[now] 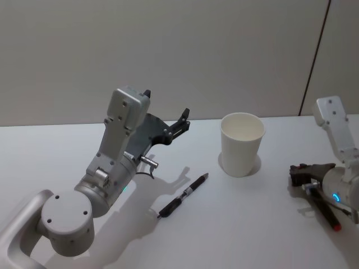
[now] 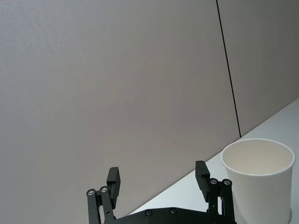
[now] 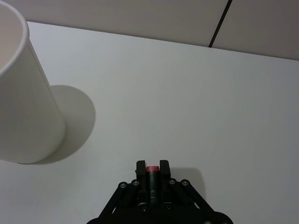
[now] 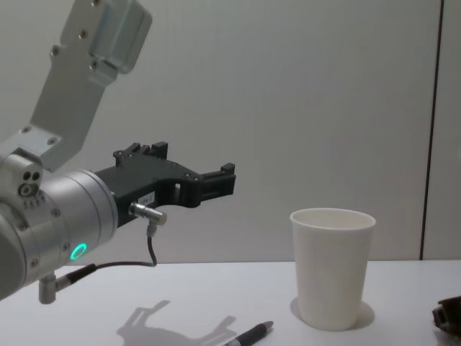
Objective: Place the pen into the pen holder.
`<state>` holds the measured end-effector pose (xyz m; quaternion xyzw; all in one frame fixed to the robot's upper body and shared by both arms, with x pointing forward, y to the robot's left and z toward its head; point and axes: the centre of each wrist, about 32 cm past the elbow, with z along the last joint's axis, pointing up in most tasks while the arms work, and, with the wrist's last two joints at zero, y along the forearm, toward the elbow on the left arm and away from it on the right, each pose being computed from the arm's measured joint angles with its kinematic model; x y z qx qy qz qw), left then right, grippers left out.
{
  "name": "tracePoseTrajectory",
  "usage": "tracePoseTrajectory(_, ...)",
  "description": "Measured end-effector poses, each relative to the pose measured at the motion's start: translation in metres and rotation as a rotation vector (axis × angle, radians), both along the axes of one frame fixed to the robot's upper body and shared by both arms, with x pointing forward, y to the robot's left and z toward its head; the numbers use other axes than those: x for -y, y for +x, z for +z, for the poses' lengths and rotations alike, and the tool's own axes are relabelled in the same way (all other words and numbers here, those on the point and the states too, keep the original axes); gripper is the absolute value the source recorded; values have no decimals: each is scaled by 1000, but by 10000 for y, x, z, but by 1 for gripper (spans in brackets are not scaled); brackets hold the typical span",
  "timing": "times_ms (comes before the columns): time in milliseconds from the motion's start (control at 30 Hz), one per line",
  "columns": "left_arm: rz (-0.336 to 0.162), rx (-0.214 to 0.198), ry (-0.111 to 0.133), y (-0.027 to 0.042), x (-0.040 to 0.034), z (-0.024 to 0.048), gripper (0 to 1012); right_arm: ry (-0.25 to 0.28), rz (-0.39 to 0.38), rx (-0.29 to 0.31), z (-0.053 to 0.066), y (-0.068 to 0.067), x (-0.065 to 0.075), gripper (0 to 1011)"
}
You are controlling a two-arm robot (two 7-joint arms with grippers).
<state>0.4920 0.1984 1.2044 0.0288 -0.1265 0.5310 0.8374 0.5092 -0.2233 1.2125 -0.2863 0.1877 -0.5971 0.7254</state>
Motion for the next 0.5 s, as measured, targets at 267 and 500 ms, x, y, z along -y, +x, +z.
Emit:
tracePoseTrajectory(267,0,0,0,0,0,0,1001,-3,0,5,10,6,-10,165)
tracePoseTrajectory(500,0,0,0,0,0,0,1001,-12,-7,67,33,23,-27,165)
